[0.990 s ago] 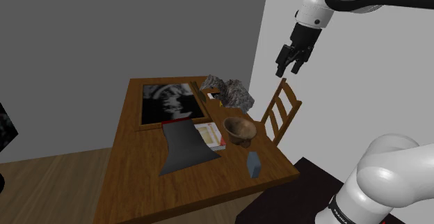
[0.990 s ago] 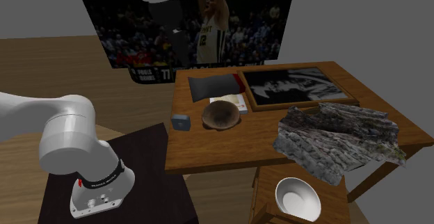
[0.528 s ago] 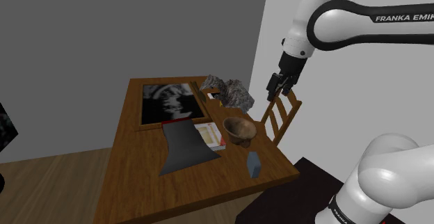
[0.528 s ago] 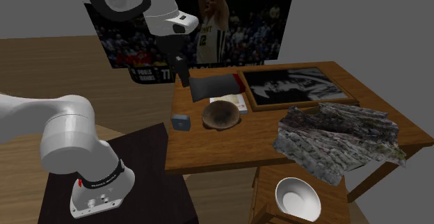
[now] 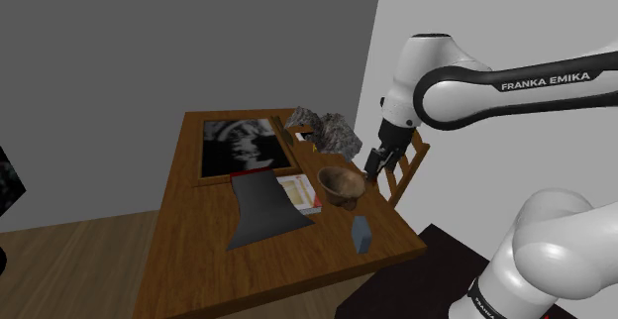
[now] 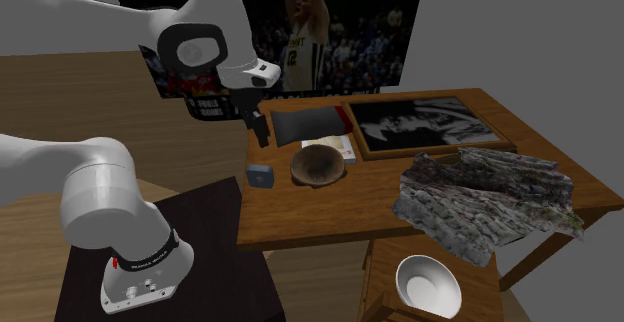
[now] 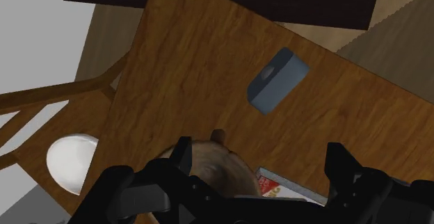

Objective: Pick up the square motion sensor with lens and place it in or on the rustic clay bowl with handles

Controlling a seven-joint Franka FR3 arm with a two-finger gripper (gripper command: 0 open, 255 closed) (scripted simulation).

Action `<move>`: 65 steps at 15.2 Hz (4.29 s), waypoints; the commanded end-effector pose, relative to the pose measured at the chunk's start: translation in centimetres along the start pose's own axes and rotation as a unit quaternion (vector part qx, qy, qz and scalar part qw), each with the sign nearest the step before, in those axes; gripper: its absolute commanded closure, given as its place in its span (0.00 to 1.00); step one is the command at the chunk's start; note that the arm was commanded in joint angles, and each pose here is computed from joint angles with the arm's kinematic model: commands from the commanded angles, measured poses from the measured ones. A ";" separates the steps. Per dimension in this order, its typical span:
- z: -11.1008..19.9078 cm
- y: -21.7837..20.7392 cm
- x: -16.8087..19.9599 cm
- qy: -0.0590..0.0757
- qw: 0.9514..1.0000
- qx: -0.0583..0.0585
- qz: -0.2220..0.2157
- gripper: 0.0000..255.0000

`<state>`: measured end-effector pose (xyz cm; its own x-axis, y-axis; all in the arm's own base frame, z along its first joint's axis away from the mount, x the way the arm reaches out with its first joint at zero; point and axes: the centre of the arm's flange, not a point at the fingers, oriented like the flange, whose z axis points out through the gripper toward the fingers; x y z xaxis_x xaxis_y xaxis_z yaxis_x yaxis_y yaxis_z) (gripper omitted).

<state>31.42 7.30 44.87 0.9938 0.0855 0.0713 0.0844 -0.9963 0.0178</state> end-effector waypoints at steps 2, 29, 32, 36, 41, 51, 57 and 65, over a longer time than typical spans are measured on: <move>3.8 -1.2 -0.4 -0.009 1.000 -0.001 -0.014 0.00; 17.2 -4.6 -2.3 -0.033 0.998 -0.003 -0.049 1.00; 17.2 -4.6 -2.3 -0.033 0.998 -0.003 -0.049 1.00; 16.7 -4.6 -2.3 -0.033 0.998 -0.003 -0.049 1.00; 14.0 -4.5 -2.1 -0.033 0.998 -0.003 -0.049 1.00; 8.8 -4.4 -1.7 -0.033 0.998 -0.003 -0.049 1.00; 5.6 -4.4 -1.5 -0.033 0.998 -0.003 -0.049 1.00; 1.4 -4.3 -1.2 -0.033 0.998 -0.003 -0.049 1.00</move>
<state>29.93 11.44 42.76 0.9833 0.1820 0.0039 0.1818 -0.9830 0.0274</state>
